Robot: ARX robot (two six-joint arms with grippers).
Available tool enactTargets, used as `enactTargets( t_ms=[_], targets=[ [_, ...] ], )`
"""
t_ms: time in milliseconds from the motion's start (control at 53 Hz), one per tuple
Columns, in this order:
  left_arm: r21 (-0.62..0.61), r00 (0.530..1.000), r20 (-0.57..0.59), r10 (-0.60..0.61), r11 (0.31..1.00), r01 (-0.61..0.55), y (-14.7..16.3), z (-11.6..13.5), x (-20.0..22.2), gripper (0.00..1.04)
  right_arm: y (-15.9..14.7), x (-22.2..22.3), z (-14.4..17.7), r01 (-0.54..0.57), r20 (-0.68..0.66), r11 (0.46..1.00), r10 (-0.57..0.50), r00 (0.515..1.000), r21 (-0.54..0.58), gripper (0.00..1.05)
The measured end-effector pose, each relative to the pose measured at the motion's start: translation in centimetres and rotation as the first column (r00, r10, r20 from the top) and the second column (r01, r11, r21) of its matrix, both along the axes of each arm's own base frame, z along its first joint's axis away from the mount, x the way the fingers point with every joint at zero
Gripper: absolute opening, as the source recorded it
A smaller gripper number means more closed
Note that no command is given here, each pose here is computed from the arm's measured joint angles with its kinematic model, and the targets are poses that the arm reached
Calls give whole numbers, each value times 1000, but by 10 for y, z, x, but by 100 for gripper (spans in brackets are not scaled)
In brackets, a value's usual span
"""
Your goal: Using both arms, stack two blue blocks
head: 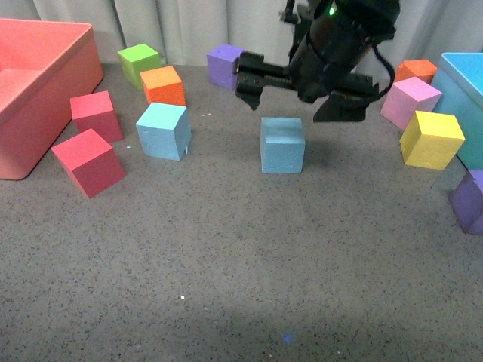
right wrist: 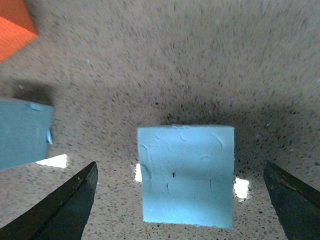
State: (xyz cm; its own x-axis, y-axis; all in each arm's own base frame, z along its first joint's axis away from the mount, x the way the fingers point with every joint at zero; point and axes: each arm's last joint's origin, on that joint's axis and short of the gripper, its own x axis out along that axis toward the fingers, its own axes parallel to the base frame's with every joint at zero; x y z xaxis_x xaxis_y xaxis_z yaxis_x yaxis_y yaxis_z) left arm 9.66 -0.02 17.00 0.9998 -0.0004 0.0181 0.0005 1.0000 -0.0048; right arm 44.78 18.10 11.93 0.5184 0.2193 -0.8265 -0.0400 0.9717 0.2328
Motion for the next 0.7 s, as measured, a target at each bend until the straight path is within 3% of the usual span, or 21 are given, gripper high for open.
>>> enactTargets(
  t_ms=[151, 189, 226, 321, 377, 415, 491, 566, 698],
  targets=[
    [0, 1000, 0, 0, 1000, 0, 0, 0, 0, 98, -5, -8, 29, 7, 79, 1000, -8, 997, 14, 95],
    [0, 1000, 0, 0, 1000, 0, 0, 0, 0, 98, -7, -8, 32, 17, 151, 1000, -15, 988, -12, 93],
    [0, 1000, 0, 0, 1000, 0, 0, 0, 0, 98, -12, -12, 33, 62, 328, 995, -33, 944, -80, 86],
    [0, 1000, 0, -2, 1000, 2, 0, 0, 0, 98, -32, -33, 27, 146, 575, 977, -30, 817, -156, 72],
    [0, 1000, 0, 0, 1000, 0, 0, 0, 0, 98, -45, -46, 25, 165, 664, 976, -29, 748, -144, 65],
    [0, 1000, 0, 0, 1000, 0, 0, 0, 0, 98, -59, -60, 26, 188, 747, 976, -41, 663, -113, 58],
    [0, 1000, 0, 0, 1000, 0, 0, 0, 0, 98, -80, -85, 37, 208, 829, 975, -56, 556, -73, 45],
    [0, 1000, 0, 0, 1000, 0, 0, 0, 0, 98, -99, -110, 49, 224, 864, 973, -65, 500, -57, 32],
    [0, 1000, 0, -1, 1000, 1, 0, 0, 0, 98, -123, -149, 45, 221, 855, 972, -47, 517, -80, 6]
  ],
)
